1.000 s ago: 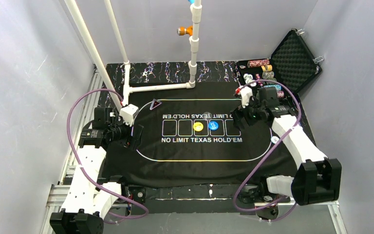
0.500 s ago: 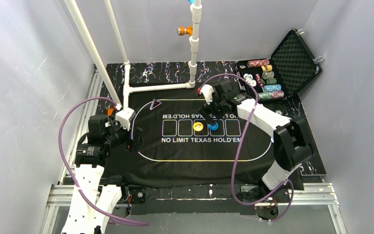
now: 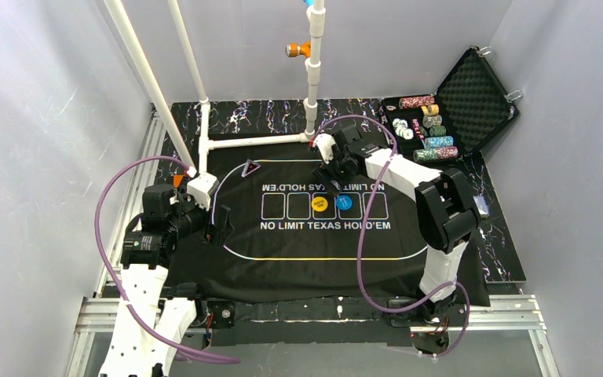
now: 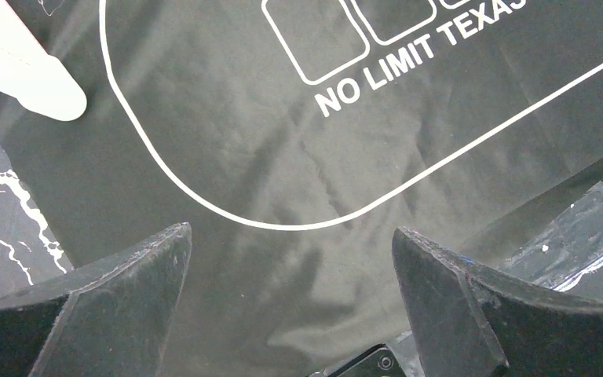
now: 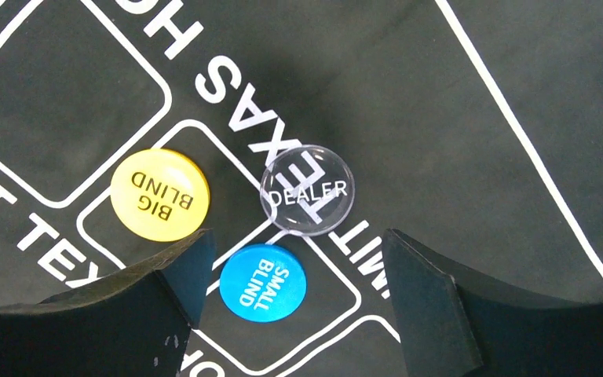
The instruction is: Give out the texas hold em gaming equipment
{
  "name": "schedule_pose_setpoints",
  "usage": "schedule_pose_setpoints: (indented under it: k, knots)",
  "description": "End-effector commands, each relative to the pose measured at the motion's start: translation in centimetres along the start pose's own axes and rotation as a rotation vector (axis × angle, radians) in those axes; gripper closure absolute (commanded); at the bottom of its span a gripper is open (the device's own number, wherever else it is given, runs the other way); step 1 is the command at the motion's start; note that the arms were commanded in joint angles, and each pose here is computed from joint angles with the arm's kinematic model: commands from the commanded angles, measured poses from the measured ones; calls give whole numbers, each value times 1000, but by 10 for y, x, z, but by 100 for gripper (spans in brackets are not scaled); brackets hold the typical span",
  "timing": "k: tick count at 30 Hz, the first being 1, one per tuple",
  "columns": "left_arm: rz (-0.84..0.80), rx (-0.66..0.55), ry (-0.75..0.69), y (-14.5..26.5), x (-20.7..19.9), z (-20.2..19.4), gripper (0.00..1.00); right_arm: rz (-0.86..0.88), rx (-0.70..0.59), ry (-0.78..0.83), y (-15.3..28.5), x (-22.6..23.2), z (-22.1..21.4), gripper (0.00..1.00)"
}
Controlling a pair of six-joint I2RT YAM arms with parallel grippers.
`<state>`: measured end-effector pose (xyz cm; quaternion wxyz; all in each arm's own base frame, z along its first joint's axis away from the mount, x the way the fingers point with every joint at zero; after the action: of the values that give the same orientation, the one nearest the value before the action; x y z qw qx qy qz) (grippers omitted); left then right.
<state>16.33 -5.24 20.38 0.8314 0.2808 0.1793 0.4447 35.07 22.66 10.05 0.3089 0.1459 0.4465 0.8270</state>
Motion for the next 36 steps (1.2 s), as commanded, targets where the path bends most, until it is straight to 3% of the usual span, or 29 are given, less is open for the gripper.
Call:
schedule_pose_setpoints:
  k: [1,11,17,22,31,36]
  knots:
    - [-39,-1,1,-1,-6,-2,1,12,-19,-16,-4,-2,17,15]
    - [-44,-3,-1,0,-6,-2,1,15,32,-41,-25,-7,9,18]
    - [-44,-1,0,-1,-6,-2,1,29,59,-55,-33,-7,3,27]
    - [-46,4,1,-1,-6,-2,1,22,80,-60,-40,-9,-2,28]
    - [-46,4,1,-1,-6,-2,1,33,95,-78,-40,-11,-4,47]
    - [-46,5,2,-1,-6,-2,1,15,49,-111,-28,-30,9,51]
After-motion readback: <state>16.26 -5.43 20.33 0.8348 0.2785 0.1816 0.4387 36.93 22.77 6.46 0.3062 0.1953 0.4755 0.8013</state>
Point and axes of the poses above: each gripper's point midway between its finger pads, its own y axis back along the fingers, its own x axis along the line the jaws close on, z = x × y, the point moved 4 cm from there along y, back along the fingers, and after that the axes turned 3 degrees about -y, right-handed, at the moved point
